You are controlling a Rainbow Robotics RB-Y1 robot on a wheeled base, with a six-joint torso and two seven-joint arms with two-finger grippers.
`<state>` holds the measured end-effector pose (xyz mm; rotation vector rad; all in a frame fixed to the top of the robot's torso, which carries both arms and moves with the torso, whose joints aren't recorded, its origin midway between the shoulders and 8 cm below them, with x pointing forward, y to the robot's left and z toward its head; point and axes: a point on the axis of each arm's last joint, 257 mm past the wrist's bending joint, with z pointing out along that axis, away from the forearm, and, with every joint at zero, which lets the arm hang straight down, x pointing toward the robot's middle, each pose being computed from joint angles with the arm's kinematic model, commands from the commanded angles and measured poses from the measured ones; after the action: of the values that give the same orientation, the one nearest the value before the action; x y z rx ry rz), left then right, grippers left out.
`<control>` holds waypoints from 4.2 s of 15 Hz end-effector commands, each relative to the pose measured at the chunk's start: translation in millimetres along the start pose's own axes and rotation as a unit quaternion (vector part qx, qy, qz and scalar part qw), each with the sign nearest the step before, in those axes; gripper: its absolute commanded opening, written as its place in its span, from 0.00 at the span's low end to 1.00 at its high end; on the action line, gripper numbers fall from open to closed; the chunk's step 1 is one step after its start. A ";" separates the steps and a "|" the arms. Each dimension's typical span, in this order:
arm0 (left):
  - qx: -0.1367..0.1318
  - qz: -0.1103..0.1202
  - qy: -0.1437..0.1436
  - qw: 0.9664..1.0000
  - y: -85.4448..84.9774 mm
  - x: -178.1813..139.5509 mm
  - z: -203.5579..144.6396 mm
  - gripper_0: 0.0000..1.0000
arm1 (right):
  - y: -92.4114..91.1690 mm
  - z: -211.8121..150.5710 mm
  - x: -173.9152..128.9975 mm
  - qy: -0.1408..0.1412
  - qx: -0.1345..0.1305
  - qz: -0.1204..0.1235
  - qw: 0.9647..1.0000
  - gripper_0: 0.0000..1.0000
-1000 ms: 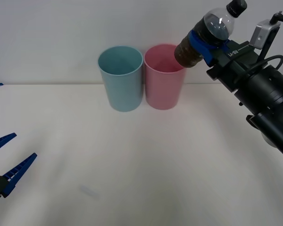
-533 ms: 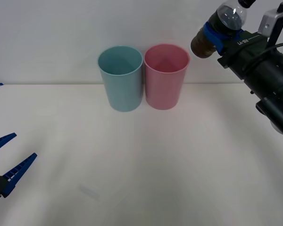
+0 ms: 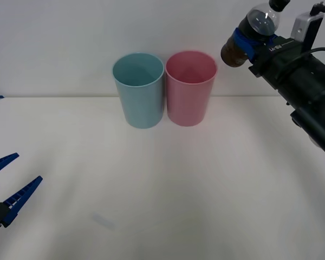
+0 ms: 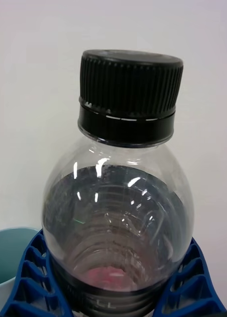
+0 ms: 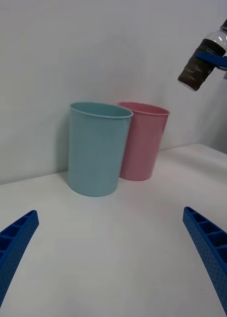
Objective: Grasp the object on the table and drop it into the matching bin: aluminum can to the light blue bin, PET bottle to the pink bin.
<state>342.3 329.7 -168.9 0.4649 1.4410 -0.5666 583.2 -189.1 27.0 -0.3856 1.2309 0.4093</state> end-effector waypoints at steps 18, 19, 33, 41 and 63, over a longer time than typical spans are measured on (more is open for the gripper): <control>0.000 0.000 0.000 1.000 0.0 0.0 0.0 1.00 | 55.4 109.7 60.9 0.062 -0.085 -0.036 0.994 0.00; 0.000 0.000 0.000 1.000 0.0 0.0 0.0 1.00 | 56.3 109.5 61.4 0.062 -0.086 -0.036 0.994 0.00; 0.000 0.000 0.000 1.000 0.0 0.0 0.0 1.00 | 81.5 103.9 41.4 0.035 -0.114 -0.029 0.992 1.00; 0.000 0.000 0.000 1.000 0.0 0.0 0.0 1.00 | 92.7 45.8 40.6 0.025 -0.136 -0.015 0.990 1.00; 0.000 0.000 0.000 1.000 0.0 0.0 0.0 1.00 | 61.1 -224.0 96.9 0.078 -0.171 -0.126 0.974 1.00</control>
<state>342.3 329.7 -168.9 0.4649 1.4410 -0.5666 400.6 -234.3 -129.6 -0.8779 1.2354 0.3758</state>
